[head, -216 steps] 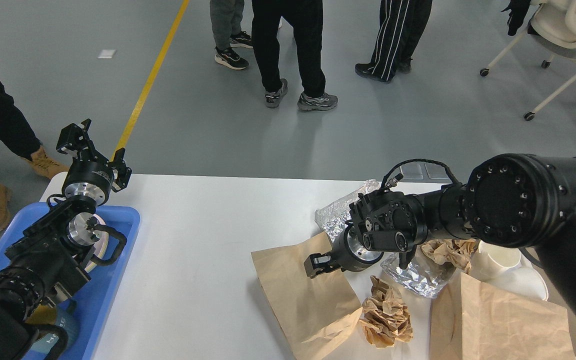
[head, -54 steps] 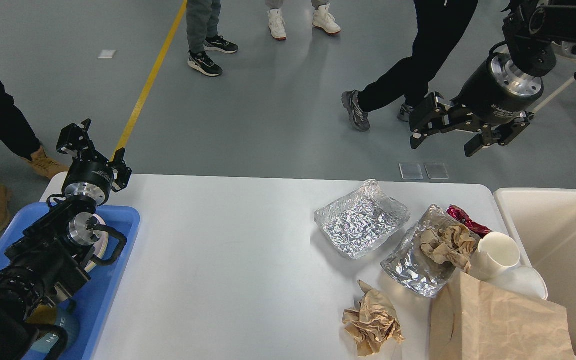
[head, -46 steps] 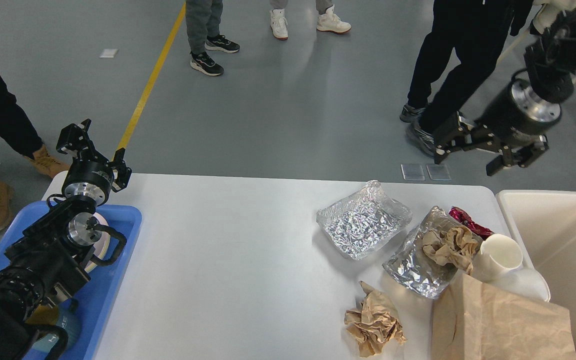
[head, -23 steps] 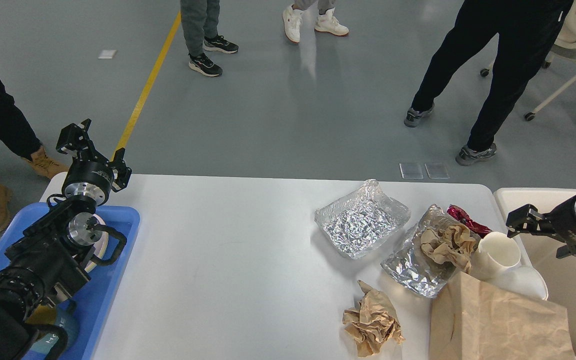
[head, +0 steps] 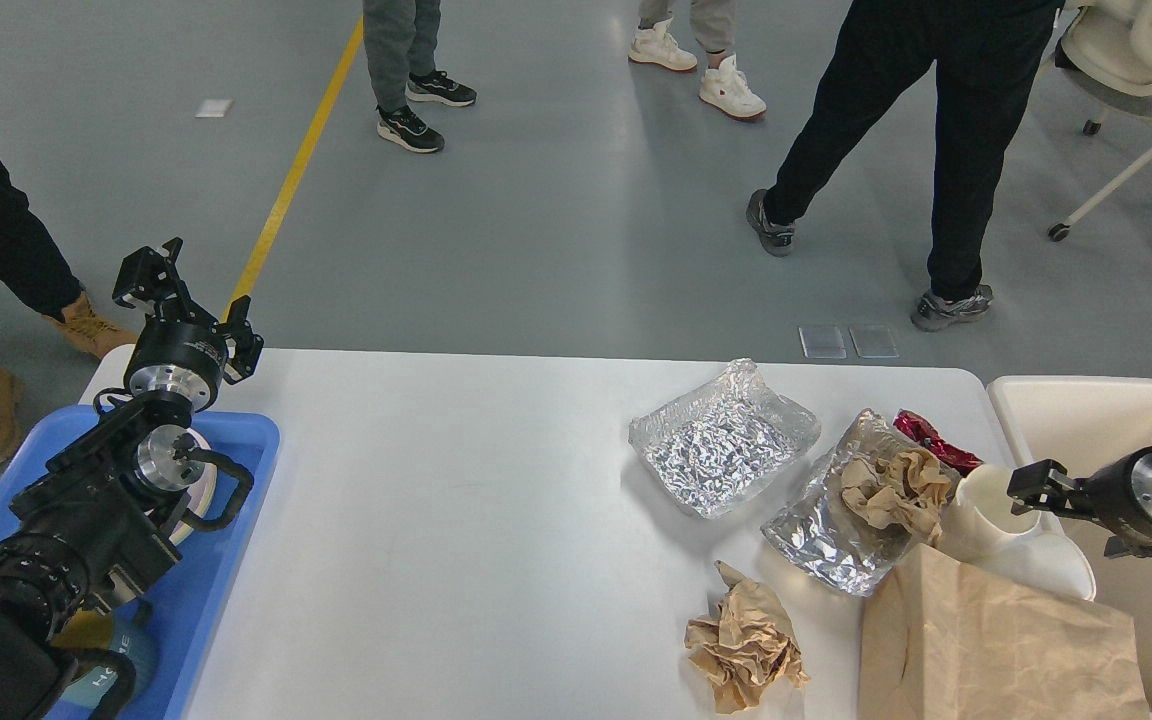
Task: Tidy desktop
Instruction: 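Lower the right gripper to the white paper cup near the bin, then grasp the white paper cup and drop it into the white bin, then move the right gripper to the foil-wrapped item and grasp it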
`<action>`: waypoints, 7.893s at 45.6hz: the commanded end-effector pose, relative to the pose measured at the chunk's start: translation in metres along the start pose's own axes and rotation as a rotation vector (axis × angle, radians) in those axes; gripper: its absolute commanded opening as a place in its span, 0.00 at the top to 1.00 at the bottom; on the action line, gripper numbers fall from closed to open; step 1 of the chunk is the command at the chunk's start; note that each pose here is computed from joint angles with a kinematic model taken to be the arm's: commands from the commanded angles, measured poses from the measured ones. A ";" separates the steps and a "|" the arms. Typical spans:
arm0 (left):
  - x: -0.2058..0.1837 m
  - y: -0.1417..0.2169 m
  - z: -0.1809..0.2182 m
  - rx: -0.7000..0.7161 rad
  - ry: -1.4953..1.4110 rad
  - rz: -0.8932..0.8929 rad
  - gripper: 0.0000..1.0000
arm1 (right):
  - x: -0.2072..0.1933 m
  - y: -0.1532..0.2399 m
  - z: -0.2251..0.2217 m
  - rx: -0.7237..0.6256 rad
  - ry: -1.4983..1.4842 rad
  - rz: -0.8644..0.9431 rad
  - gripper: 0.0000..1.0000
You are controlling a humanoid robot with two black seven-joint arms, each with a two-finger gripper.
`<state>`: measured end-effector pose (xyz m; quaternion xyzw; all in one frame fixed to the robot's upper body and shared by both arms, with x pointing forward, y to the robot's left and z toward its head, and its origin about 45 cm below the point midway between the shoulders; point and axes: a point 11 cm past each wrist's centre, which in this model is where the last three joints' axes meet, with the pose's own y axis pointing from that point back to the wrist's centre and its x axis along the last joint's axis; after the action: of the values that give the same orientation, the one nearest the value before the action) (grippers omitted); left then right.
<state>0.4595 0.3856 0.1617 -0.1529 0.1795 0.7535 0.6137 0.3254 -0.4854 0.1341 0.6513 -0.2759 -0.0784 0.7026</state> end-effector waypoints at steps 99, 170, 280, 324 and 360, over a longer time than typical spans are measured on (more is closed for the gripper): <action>0.000 0.000 0.000 0.000 0.000 0.000 0.04 | 0.045 0.066 -0.025 0.181 -0.128 0.071 0.00; 0.000 0.000 0.000 0.000 0.000 0.000 0.04 | 0.013 0.010 -0.002 0.067 -0.083 0.009 0.00; 0.000 0.000 0.000 0.000 0.000 0.000 0.04 | 0.145 0.186 0.013 0.347 -0.326 0.396 1.00; 0.000 0.000 0.000 0.000 0.000 0.000 0.04 | 0.022 0.001 0.087 -0.022 -0.336 0.291 0.00; 0.000 0.000 0.000 0.002 0.000 0.000 0.04 | 0.059 0.208 -0.236 0.373 0.251 -0.108 0.00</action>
<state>0.4594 0.3856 0.1616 -0.1527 0.1798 0.7535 0.6137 0.4448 -0.3226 0.3203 0.7727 -0.2225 0.0085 0.5944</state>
